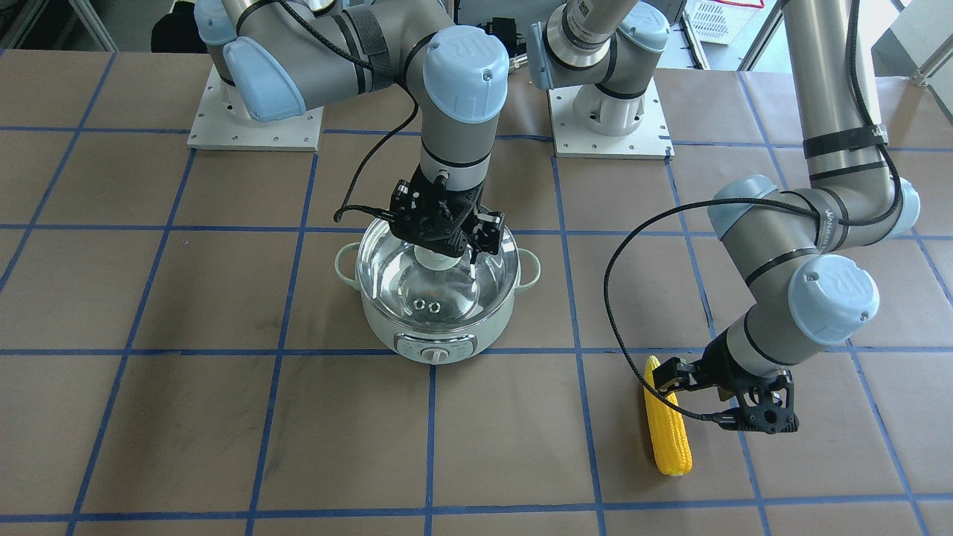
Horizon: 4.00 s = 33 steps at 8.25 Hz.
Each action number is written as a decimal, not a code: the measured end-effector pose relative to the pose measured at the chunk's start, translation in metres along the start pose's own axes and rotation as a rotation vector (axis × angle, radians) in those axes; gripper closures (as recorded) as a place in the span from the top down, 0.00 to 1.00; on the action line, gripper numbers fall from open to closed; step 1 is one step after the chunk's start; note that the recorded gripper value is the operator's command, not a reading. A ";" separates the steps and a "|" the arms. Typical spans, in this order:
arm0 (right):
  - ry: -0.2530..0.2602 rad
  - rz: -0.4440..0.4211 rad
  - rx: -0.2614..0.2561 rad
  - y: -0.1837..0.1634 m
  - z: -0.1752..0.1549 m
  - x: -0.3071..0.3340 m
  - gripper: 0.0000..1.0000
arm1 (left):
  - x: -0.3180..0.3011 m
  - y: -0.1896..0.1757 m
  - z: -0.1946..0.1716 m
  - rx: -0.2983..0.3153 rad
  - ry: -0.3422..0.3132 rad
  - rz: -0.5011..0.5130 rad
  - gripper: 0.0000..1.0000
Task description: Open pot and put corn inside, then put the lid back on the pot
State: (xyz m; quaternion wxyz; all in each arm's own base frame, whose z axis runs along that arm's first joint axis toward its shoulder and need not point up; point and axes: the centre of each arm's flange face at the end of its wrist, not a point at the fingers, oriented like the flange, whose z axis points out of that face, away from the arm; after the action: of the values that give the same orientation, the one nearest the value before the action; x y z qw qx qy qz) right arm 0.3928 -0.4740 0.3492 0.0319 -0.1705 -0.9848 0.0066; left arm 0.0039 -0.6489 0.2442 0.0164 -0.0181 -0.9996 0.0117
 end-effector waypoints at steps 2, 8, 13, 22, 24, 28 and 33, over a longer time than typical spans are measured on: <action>0.001 -0.006 -0.001 0.001 0.000 0.000 0.81 | 0.000 -0.004 0.020 -0.016 0.017 -0.043 1.00; 0.013 -0.092 -0.008 -0.001 0.000 0.004 0.82 | 0.000 -0.012 0.059 -0.032 0.045 -0.162 0.00; 0.018 -0.171 -0.020 0.000 0.003 0.006 0.25 | 0.006 -0.010 0.046 -0.041 0.072 -0.246 0.00; -0.045 -0.321 0.004 -0.041 -0.067 0.062 0.00 | 0.034 0.022 -0.041 -0.085 0.042 -0.214 0.00; -0.022 -0.412 -0.001 -0.076 -0.118 0.125 0.00 | 0.075 0.037 -0.079 -0.068 0.030 -0.192 0.00; 0.044 -0.553 -0.007 -0.121 -0.177 0.280 0.00 | 0.226 0.086 -0.118 -0.050 0.036 -0.221 0.00; -0.008 -0.543 -0.056 -0.168 -0.160 0.395 0.00 | 0.343 0.140 -0.109 -0.110 0.099 -0.237 0.00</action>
State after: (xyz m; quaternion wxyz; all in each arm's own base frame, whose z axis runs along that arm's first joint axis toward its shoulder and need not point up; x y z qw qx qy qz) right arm -0.0248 -0.4992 0.5368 0.0238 0.0991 -0.9944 -0.0290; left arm -0.3305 -0.4939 0.3611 0.0660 0.0984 -0.9919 -0.0462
